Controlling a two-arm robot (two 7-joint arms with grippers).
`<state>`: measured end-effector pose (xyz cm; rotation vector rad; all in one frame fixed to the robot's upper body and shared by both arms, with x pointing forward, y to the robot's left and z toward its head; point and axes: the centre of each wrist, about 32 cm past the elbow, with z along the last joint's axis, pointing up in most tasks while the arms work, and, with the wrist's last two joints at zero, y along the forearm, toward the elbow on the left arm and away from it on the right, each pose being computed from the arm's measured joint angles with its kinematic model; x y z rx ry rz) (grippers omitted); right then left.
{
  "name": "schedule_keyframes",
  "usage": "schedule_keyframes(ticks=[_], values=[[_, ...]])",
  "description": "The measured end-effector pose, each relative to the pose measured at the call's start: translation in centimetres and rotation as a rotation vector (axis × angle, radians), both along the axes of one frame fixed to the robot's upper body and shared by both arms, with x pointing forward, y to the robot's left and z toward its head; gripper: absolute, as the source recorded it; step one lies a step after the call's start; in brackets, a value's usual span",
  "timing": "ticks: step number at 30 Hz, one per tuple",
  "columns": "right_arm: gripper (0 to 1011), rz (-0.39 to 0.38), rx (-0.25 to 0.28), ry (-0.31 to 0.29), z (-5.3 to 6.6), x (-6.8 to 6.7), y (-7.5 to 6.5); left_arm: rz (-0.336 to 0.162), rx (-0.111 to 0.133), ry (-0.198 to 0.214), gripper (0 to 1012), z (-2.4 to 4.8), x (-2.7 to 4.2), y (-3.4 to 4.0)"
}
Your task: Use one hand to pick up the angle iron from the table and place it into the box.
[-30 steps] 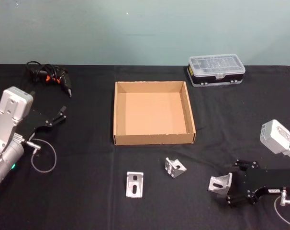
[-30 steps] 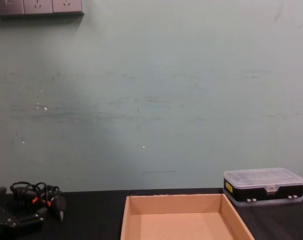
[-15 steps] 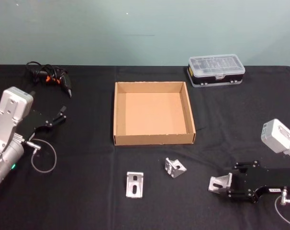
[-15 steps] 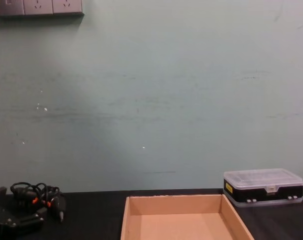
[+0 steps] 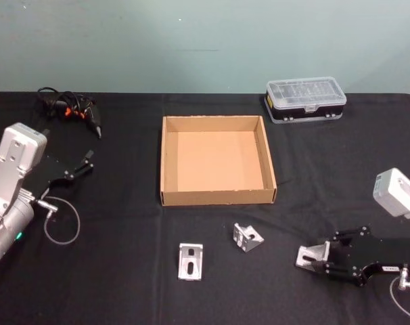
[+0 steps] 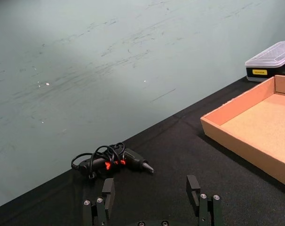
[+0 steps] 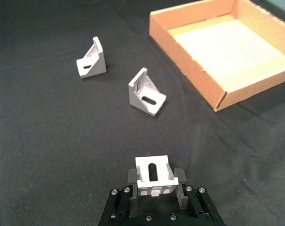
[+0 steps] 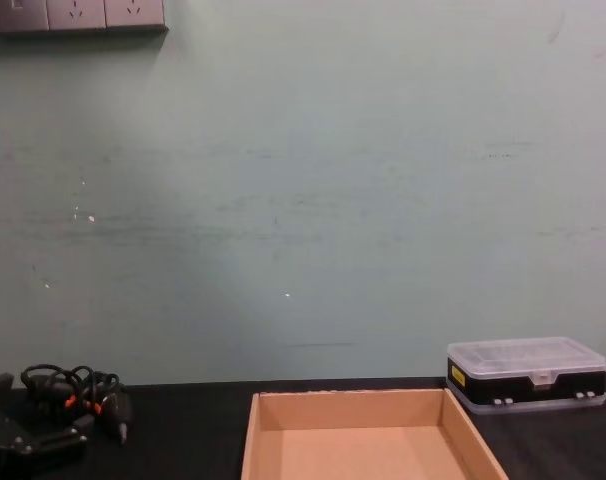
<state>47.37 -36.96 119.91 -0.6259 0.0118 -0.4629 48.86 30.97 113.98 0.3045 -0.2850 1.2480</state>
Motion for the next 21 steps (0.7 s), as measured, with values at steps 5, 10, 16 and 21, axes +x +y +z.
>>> schedule_keyframes(ticks=[5,10,16,21], values=[[470,-0.025,0.03,-0.031,0.4,-0.5,-0.1,0.0,0.0,0.0,1000,0.0,0.0,0.0],[470,-0.053,0.074,-0.078,1.3,-1.1,0.3,0.0,0.0,0.0,1000,0.0,0.0,0.0],[470,-0.099,0.116,-0.136,2.5,-1.2,1.1,0.0,0.0,0.0,1000,0.0,0.0,0.0],[470,-0.125,0.153,-0.171,3.2,-0.8,2.4,0.0,0.0,0.0,1000,0.0,0.0,0.0]])
